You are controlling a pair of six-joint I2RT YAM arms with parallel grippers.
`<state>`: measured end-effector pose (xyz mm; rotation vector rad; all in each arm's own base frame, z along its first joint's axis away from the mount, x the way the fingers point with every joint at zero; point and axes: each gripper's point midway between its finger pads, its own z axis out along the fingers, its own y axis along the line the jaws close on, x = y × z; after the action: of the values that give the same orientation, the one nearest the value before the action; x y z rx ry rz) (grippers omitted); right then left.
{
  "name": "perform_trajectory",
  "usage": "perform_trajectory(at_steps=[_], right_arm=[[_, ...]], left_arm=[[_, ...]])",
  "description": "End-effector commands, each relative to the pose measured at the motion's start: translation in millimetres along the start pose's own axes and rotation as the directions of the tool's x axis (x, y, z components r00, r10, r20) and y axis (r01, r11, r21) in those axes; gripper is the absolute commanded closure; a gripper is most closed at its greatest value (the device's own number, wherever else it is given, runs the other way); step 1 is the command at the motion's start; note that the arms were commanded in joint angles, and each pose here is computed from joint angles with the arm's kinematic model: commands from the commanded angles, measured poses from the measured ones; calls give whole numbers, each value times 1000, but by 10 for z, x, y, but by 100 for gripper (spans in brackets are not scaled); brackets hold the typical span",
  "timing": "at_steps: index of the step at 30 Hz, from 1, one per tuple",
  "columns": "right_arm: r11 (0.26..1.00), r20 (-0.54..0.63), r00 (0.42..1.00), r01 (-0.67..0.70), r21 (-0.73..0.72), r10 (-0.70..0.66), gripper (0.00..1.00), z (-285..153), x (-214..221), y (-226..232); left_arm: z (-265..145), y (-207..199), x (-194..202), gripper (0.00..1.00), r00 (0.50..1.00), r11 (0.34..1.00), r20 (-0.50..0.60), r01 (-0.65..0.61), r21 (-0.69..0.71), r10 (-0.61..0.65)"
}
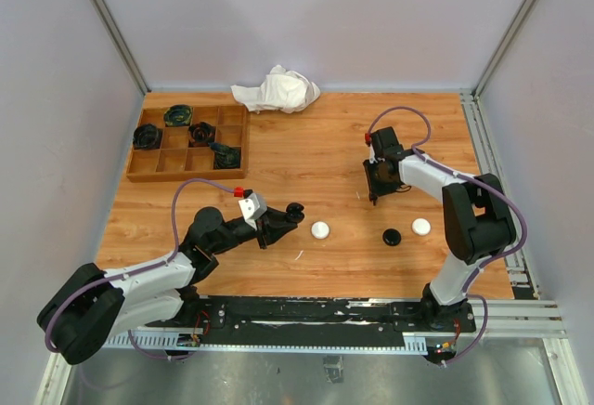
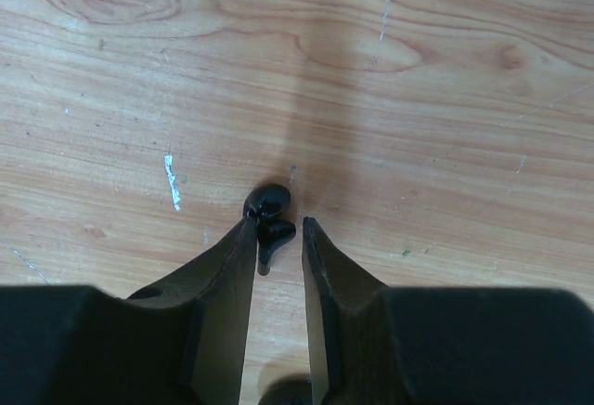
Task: Insert the wireless bluetooth earbuds into the charging case
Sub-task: Pick up the earbud from the center of the board.
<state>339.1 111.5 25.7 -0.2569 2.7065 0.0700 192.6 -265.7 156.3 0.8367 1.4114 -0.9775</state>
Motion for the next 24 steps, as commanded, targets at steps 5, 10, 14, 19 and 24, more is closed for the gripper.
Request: perform_trajectory(at_steps=[5, 10, 14, 19, 24], right_arm=[[998, -94, 994, -57, 36, 61, 73, 117, 288, -185], [997, -104, 992, -70, 37, 74, 73, 55, 365, -220], [997, -114, 991, -68, 29, 71, 73, 34, 415, -208], [997, -129, 989, -71, 30, 74, 69, 5, 457, -210], [998, -130, 990, -58, 32, 61, 73, 14, 447, -221]], left_arm=[[20, -41, -2, 100, 1000, 1000, 2, -9, 26, 9], [33, -57, 10, 100, 1000, 999, -4, -1, 38, 1], [38, -59, 0, 100, 1000, 999, -2, 0, 40, 0], [38, -63, -2, 100, 1000, 999, -2, 1, 41, -1], [34, -66, -10, 100, 1000, 999, 1, 0, 42, 0]])
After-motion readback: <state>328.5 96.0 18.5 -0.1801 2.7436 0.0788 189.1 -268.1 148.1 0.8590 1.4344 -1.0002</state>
